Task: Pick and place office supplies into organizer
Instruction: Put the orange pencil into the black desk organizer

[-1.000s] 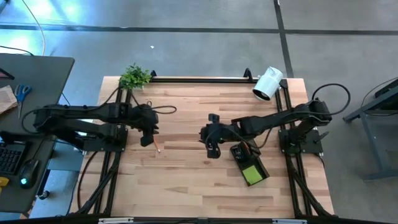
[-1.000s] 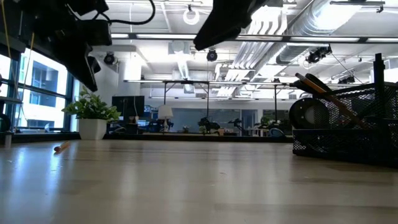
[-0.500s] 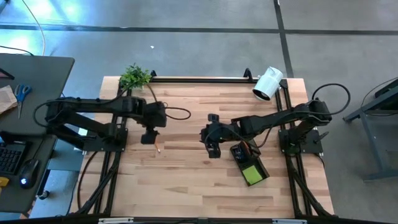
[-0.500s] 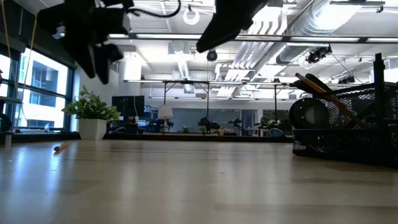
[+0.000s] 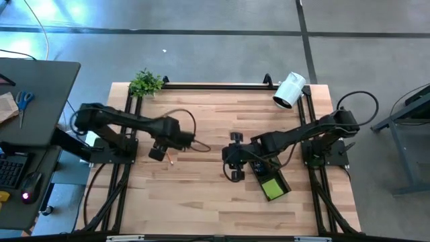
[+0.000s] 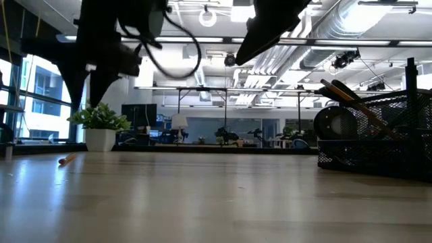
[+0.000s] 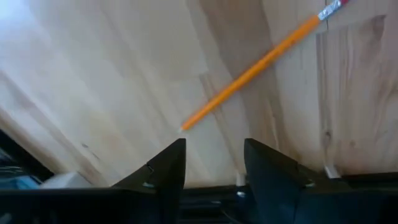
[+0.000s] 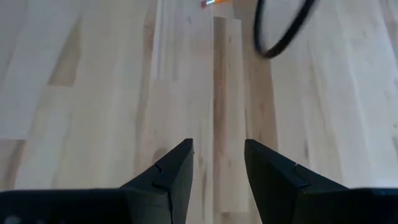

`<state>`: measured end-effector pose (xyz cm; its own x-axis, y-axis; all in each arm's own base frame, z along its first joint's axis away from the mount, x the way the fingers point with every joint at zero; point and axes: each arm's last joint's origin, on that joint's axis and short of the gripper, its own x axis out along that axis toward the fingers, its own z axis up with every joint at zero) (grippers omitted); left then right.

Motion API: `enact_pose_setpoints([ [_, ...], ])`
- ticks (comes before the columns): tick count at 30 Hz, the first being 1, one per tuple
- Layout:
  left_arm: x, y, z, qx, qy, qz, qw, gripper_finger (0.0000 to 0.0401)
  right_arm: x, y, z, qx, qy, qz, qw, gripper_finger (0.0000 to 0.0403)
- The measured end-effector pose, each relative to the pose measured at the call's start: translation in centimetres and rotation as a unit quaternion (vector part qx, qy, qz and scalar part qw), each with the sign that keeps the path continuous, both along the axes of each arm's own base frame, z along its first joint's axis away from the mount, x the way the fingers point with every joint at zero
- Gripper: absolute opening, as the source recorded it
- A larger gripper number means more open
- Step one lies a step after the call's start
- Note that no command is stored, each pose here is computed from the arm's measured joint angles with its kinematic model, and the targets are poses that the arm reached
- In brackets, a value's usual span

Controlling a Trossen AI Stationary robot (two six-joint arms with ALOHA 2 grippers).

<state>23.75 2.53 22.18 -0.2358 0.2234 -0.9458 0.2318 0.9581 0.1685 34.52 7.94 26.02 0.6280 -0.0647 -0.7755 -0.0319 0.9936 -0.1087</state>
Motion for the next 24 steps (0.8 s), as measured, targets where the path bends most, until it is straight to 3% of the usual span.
enact_pose_setpoints([
  [4, 0.8, -1.4, -2.1, 0.011, 0.064, -0.005, 0.998, 0.0147, -0.2, 0.8, 0.0, 0.009, -0.001, 0.000, 1.000, 0.0138],
  [13, 1.8, -5.6, -6.2, 0.050, 0.164, -0.104, 0.980, 0.0147, -0.5, 1.8, 0.0, 0.010, -0.002, 0.013, 1.000, 0.0138],
  [18, 2.2, -6.3, -7.8, 0.083, 0.196, -0.147, 0.966, 0.0147, -0.5, 1.8, 0.0, 0.005, -0.003, 0.008, 1.000, 0.0138],
  [24, 2.8, -6.3, -8.9, 0.081, 0.181, -0.158, 0.967, 0.0147, -0.5, 1.8, 0.0, 0.005, -0.003, 0.008, 1.000, 0.0138],
])
